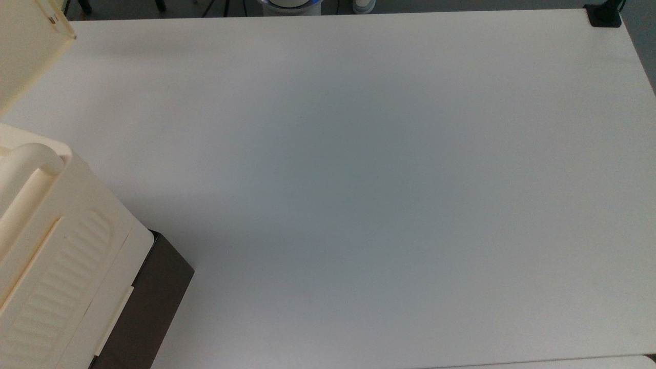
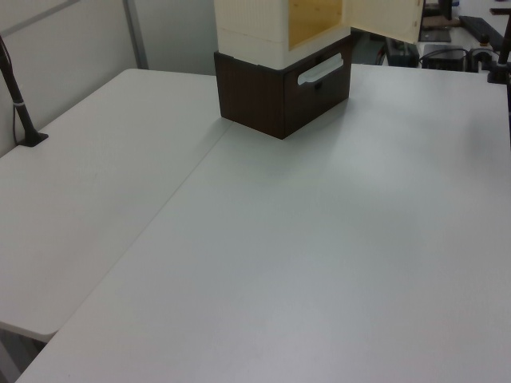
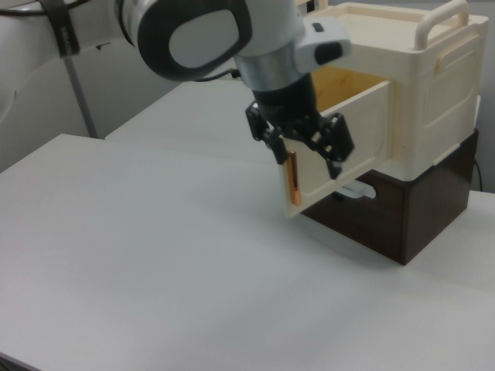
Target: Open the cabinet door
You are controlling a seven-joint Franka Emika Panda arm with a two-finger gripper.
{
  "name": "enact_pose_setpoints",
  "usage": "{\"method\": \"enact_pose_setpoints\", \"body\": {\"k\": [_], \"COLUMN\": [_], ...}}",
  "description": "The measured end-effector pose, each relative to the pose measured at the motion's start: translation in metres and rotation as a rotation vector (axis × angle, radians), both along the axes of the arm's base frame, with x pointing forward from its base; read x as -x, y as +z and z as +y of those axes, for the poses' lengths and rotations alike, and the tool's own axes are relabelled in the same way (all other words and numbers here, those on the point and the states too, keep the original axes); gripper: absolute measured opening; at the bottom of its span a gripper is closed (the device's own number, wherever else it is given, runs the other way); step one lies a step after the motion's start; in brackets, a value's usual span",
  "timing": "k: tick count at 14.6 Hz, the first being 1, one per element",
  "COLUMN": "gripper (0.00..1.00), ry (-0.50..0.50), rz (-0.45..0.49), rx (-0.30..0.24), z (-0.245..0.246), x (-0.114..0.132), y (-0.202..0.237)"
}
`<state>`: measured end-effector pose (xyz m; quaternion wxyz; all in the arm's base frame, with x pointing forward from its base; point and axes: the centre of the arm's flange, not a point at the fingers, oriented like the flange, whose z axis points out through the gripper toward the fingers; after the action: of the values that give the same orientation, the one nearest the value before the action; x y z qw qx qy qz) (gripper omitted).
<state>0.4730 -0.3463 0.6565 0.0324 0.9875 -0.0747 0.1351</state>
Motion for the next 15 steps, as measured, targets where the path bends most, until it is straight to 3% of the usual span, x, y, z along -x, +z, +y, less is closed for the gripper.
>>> {"method": "enact_pose_setpoints", "body": {"k": [6, 10, 12, 15], "gripper": [1.00, 1.00, 1.00, 1.00], "ry": [-0.070, -0.081, -0.086, -0.080], "rz": [-0.076, -0.163, -0.166, -0.136], "rx": [0.034, -0.017, -0.063, -0.147], "z": [-0.026, 0.006, 0.041, 0.127], "x": [0.035, 0.057, 0.051, 0.006], "y": [0.040, 0.088, 0.101, 0.098]}}
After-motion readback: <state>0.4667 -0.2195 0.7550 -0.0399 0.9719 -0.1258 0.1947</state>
